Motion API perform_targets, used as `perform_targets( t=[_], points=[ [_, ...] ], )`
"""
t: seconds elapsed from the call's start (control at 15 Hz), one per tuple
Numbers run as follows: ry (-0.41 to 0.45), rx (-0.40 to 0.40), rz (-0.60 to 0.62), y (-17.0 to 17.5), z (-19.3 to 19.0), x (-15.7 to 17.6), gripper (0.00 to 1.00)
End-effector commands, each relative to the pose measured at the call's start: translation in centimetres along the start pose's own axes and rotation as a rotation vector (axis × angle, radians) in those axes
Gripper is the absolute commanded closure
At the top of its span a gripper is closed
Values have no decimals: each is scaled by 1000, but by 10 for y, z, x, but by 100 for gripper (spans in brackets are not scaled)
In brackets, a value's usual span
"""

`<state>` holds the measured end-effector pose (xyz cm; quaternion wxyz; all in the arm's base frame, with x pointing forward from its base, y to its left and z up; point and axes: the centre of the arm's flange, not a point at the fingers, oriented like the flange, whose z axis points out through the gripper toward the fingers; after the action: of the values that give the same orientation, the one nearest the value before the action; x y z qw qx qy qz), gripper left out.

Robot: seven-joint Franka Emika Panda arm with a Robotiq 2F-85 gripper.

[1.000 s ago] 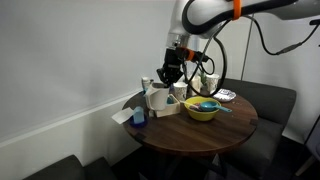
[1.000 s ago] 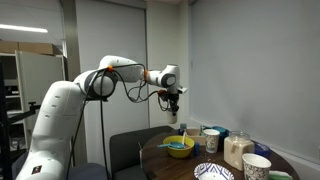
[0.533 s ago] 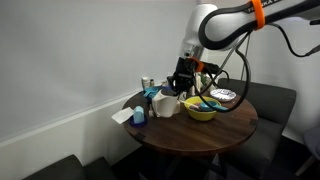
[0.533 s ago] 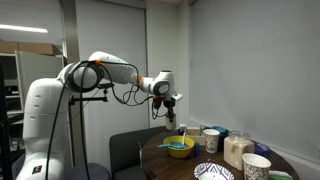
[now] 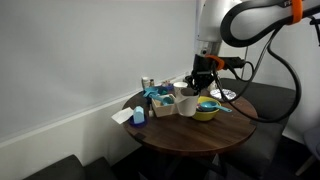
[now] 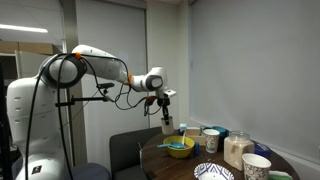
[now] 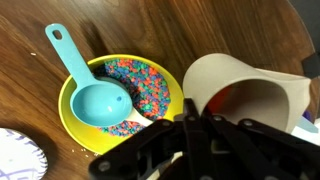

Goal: Take the cup out of the box

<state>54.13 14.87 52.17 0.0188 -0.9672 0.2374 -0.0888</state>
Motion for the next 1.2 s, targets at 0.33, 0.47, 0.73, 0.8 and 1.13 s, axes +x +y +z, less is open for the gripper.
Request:
perform_targets(
  t=[0.33, 0.47, 0.73, 0.8, 1.13],
  points=[
    [-153, 97, -48, -17, 33, 1, 99],
    [-169, 65, -58, -18, 41, 2, 99],
    [-170, 32, -53, -24, 49, 6, 99],
    [-172, 30, -52, -25, 49, 7, 70],
    [-156, 52, -54, -27, 31, 18, 42]
  ],
)
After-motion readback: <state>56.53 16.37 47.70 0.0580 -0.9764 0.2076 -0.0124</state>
